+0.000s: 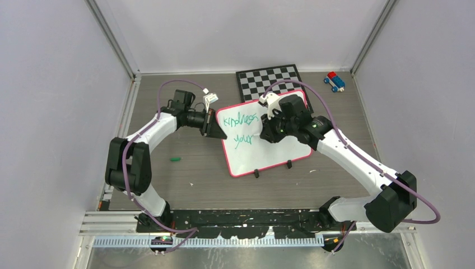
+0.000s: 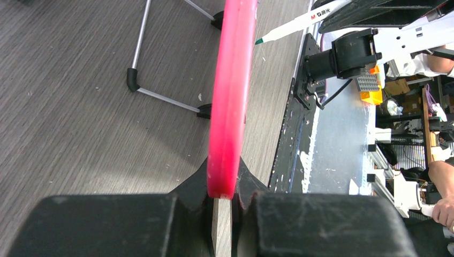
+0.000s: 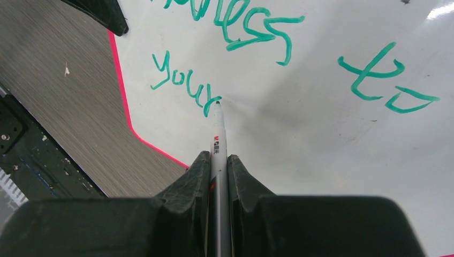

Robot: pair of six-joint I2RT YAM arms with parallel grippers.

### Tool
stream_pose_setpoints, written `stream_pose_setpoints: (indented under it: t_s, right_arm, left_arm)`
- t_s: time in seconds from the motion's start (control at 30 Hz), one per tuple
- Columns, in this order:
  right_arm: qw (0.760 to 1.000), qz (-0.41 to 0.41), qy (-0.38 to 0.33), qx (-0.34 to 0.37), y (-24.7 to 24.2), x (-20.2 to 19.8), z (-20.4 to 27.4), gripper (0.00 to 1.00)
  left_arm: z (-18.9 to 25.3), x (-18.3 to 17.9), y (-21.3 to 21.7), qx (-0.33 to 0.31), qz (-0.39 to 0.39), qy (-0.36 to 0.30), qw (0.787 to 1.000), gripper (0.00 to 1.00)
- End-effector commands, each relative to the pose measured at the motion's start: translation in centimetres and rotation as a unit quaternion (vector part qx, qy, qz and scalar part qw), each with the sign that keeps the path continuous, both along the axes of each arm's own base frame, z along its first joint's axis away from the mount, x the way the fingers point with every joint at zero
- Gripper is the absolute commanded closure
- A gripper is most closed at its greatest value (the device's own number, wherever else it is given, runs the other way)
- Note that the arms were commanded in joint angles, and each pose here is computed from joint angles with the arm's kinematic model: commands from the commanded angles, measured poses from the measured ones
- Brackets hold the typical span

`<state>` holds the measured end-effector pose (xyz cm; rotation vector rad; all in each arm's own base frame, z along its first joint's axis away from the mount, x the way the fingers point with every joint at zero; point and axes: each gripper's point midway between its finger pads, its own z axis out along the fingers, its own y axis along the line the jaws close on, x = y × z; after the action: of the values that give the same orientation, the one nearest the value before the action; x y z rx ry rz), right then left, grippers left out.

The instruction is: Write a sentence on the whiteboard

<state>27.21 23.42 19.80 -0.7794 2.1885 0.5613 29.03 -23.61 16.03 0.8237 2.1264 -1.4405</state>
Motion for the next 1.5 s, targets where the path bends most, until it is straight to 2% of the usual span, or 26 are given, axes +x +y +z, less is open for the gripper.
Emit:
stream_pose_setpoints:
  t_s: [0.0, 0.3, 1.47]
  right_arm:
    - [0.999, 0.009, -0.022, 0.025, 0.5, -0.1, 2.0, 1.0]
    - [0.999, 0.023, -0.012, 0.03, 0.8, -0.9, 1.5, 1.0]
    - [0.999, -0.022, -0.037, 0.005, 0.2, 1.7, 1.5, 1.0]
  left_arm:
    - [0.4, 0.5, -0.1, 0.002, 0.003, -0.025, 1.0, 1.0]
    - [0.4, 0.5, -0.1, 0.002, 0.003, -0.025, 1.0, 1.0]
    - [0.6, 0.3, -0.1, -0.001, 0.0, -0.028, 1.0, 1.0]
